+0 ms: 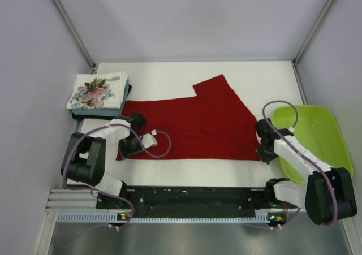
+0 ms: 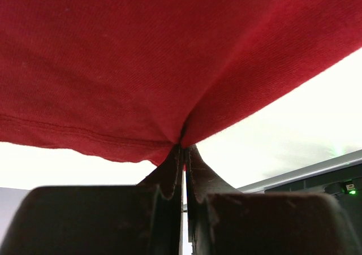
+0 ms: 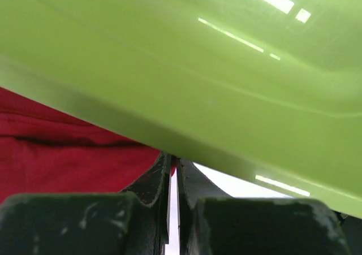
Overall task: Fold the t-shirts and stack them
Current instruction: Fold the flattened tshirt in 1/3 of the way
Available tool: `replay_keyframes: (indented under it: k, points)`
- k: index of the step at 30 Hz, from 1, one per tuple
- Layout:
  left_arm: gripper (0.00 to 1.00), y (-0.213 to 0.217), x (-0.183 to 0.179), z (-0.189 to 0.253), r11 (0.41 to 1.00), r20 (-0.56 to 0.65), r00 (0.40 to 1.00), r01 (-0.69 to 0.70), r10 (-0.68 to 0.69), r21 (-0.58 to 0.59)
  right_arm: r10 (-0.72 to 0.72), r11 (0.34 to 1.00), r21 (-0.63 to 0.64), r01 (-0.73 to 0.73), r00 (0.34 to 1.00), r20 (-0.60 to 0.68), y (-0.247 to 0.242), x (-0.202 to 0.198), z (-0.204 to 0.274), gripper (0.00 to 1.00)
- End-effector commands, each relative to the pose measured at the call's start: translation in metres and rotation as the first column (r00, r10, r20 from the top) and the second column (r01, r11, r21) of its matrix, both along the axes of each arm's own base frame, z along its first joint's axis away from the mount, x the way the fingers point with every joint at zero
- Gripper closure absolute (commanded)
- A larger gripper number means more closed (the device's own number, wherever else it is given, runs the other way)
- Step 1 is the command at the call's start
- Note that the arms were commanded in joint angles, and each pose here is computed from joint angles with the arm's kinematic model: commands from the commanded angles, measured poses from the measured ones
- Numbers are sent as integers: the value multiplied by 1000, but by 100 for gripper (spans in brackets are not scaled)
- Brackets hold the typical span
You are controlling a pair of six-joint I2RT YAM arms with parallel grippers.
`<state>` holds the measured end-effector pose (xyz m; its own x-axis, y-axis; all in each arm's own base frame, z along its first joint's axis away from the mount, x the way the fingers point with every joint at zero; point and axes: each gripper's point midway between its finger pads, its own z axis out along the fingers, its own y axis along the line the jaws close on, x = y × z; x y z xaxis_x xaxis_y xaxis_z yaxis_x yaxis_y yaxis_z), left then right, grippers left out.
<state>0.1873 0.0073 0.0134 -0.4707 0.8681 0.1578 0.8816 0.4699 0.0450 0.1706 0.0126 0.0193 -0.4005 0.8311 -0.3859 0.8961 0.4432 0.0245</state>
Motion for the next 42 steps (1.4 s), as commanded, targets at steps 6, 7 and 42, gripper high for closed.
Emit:
replay_keyframes:
  k: [6,7,42]
  points:
    - [100,9,-8,25,997,-55,996,62,-65,-51,147,986,-81,-146,989,13,-22,12,38,100]
    - [100,6,-15,26,995,-78,994,67,-72,-74,162,985,-66,-162,987,-11,-20,9,35,100]
    - [4,-14,-40,59,969,-223,971,34,-91,-246,415,902,203,-380,894,-171,24,-19,71,49]
